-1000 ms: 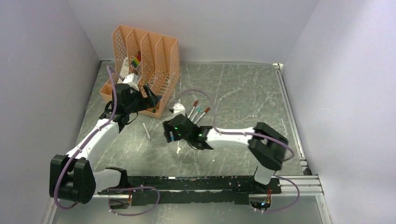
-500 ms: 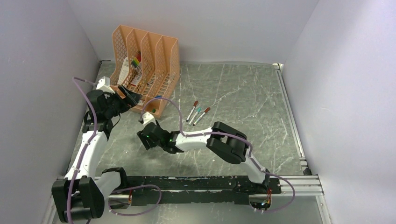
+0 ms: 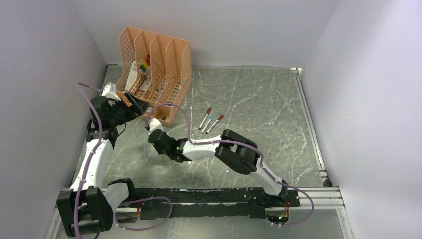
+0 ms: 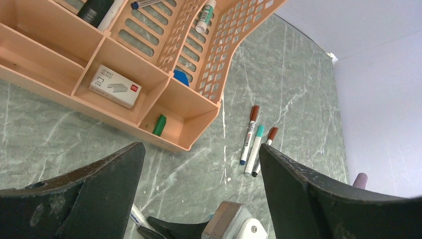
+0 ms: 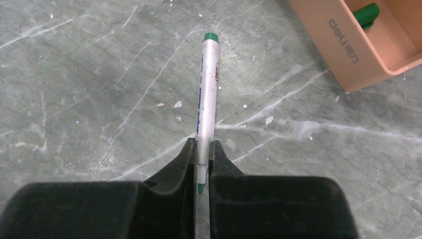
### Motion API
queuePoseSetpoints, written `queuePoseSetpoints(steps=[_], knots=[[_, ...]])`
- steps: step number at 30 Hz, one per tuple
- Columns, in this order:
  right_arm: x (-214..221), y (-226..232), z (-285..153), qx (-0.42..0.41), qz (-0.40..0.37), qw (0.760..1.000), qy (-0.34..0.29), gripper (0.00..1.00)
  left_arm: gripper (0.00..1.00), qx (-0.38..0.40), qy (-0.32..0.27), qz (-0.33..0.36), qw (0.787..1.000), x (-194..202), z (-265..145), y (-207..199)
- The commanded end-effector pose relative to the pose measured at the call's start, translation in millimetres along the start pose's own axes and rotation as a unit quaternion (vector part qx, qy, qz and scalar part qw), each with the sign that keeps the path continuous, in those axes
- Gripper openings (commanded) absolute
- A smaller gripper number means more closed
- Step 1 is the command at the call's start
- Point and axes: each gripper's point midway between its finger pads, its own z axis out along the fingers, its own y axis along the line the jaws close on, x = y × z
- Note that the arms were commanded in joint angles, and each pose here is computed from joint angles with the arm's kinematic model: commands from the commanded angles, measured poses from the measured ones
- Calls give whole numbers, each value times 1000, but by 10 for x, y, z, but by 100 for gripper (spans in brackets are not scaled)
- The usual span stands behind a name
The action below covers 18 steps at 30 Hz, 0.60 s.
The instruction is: Insert the pens into the pen caps
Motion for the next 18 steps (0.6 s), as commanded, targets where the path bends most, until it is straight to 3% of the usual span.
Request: queuePoseSetpoints(steps=[1, 7, 12, 15, 18], knots=[[139, -199, -80, 37, -29, 999, 23, 0, 95, 25, -2, 14, 1000, -96, -36, -120], [-257, -379, -616, 41, -27, 999, -14, 0, 95, 137, 11, 29, 990, -98, -87, -512], [-607, -522, -1363, 3, -18, 997, -75, 0, 97, 325, 19, 44, 944, -66, -328, -1087], [-652, -567, -1798, -37, -16, 994, -104, 0, 97, 399, 27, 57, 915, -15, -482, -1267], [-855, -580, -2209, -67, -10, 987, -143, 0, 98, 414, 27, 60, 908, 9, -530, -1321]])
